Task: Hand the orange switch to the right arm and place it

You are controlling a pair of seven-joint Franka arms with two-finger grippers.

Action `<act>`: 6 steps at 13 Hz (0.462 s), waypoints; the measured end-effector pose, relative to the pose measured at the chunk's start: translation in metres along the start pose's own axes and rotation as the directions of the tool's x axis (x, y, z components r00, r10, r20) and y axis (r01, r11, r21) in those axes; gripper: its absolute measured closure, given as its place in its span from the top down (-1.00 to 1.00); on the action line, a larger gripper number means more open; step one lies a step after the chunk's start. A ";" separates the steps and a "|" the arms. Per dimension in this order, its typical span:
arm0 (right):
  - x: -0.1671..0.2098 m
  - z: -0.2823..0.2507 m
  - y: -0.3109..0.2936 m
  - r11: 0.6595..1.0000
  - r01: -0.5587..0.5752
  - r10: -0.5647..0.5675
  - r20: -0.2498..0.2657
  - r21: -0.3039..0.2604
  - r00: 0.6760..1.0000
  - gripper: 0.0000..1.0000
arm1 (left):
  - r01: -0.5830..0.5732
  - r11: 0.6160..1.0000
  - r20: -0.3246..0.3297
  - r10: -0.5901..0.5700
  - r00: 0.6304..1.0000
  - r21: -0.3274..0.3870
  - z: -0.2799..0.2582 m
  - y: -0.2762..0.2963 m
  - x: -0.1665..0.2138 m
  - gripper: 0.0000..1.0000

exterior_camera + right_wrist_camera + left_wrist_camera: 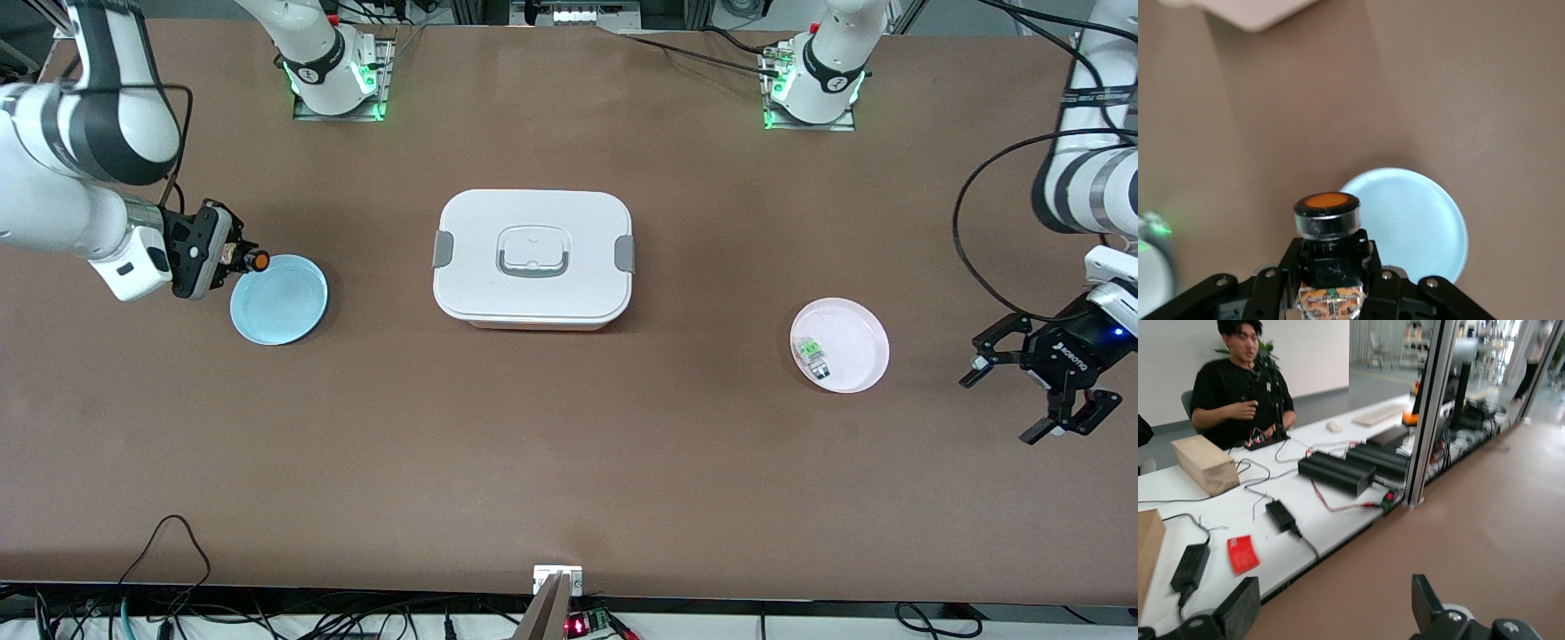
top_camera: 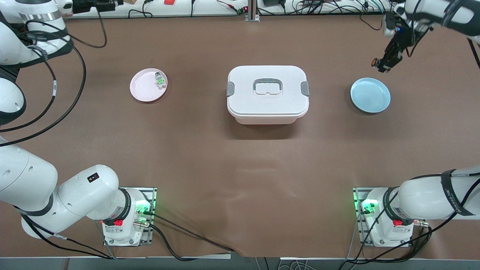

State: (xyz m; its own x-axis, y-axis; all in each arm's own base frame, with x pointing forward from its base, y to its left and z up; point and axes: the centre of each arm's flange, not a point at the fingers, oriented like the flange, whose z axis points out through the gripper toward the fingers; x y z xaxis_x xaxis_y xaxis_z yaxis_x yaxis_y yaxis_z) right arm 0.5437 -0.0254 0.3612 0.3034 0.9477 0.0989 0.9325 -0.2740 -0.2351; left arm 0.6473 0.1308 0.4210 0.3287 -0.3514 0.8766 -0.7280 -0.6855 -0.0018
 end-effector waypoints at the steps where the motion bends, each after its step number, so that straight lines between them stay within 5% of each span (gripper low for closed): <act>1: -0.016 0.024 0.004 0.999 0.043 -0.043 0.002 -0.032 0.999 -0.19 | -0.061 0.998 0.064 0.061 0.996 0.004 -0.010 -0.008 -0.003 1.00; 3: -0.039 0.071 0.011 0.991 0.107 -0.106 0.021 -0.076 0.994 -0.19 | -0.200 0.980 0.205 0.198 0.959 -0.012 -0.038 -0.028 0.002 1.00; 6: -0.052 0.119 0.023 0.984 0.147 -0.143 0.050 -0.096 0.988 -0.19 | -0.257 0.965 0.368 0.258 0.893 -0.054 -0.069 -0.041 0.033 1.00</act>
State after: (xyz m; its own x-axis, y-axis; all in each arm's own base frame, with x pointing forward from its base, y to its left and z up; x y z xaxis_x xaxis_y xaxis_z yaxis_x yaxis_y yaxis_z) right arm 0.5266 -0.0614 0.2359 0.1568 0.9841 0.0835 0.9816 -0.1459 -0.1236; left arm 0.6468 0.1915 0.4837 0.3269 -0.7253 0.6058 -0.8192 -0.5371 -0.2010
